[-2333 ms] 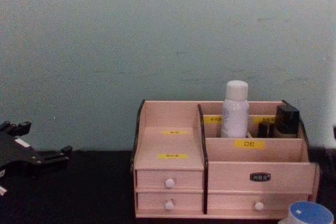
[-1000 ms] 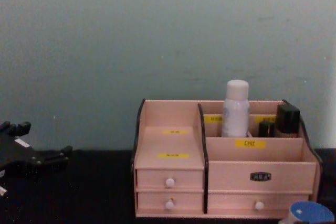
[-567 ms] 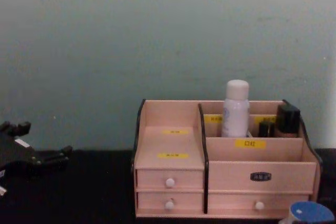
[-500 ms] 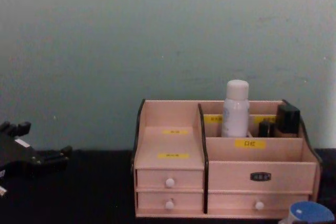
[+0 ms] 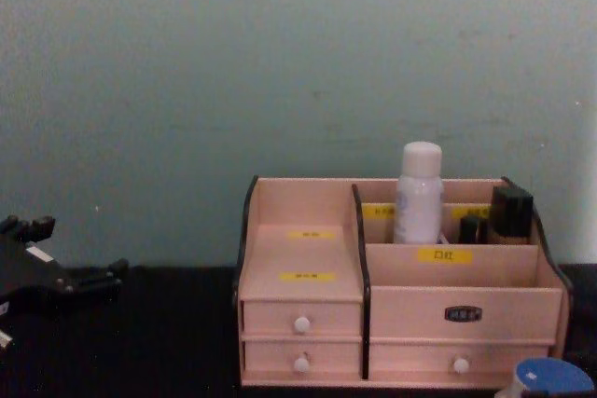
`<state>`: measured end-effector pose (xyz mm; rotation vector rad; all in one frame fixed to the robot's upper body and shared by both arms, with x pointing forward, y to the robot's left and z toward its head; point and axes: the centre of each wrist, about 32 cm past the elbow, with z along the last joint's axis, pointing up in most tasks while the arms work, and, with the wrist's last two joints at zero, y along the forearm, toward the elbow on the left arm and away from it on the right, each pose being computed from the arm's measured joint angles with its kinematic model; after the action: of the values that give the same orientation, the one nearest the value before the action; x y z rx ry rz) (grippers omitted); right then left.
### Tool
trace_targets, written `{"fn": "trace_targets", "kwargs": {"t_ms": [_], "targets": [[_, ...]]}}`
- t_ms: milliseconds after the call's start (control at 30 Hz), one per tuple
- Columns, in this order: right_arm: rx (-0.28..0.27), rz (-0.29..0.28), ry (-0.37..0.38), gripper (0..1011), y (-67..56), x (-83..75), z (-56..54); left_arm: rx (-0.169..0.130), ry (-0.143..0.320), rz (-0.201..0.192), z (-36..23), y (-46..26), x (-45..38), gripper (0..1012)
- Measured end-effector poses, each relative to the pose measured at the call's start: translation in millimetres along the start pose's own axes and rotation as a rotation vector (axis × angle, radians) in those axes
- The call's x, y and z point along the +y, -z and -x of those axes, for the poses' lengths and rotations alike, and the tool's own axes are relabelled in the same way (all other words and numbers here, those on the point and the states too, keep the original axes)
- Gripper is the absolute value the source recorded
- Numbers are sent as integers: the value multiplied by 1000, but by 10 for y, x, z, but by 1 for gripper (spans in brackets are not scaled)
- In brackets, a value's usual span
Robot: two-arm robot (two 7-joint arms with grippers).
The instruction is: Pick up the facial cleanser and watermelon frost from the table and place them into the tiered storage box.
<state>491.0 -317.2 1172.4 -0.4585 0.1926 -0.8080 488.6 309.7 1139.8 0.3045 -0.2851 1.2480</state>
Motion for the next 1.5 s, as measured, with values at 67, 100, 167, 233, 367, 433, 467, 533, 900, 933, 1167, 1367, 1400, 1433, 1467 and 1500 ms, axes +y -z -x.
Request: {"fn": "trace_targets", "kwargs": {"t_ms": [67,100,167,233,367,433,467,533,900,933,1167,1367,1400,1433,1467,1500], "targets": [[0,0,0,909,0,-1,0,0,0,0,0,0,0,1001],[0,0,0,894,0,-1,0,0,0,0,0,0,0,1001],[0,0,0,835,0,-2,0,0,0,0,0,0,0,1001],[0,0,0,759,0,-2,0,0,0,0,0,0,0,1001],[0,0,0,715,0,-3,1,0,0,0,0,0,0,1001],[0,0,0,715,-1,-3,1,0,0,0,0,0,0,1001],[0,0,0,715,-1,-3,1,0,0,0,0,0,0,1001],[0,0,0,715,-1,-3,1,0,0,0,0,0,0,1001],[-22,-33,-13,715,-49,-25,10,0,0,0,0,0,0,1001],[-23,-40,-17,715,-61,-31,8,0,0,0,0,0,0,1001],[-39,-101,-66,715,-227,-50,-9,0,0,0,0,0,0,1001],[-78,-169,-108,715,-448,40,-30,0,0,0,0,0,0,1001],[-83,-177,-113,715,-477,58,-33,0,0,0,0,0,0,1001],[-92,-194,-123,715,-526,94,-37,0,0,0,0,0,0,1001],[-97,-202,-128,715,-553,116,-40,0,0,0,0,0,0,1001],[-103,-210,-133,715,-581,138,-42,0,0,0,0,0,0,1001]]}}
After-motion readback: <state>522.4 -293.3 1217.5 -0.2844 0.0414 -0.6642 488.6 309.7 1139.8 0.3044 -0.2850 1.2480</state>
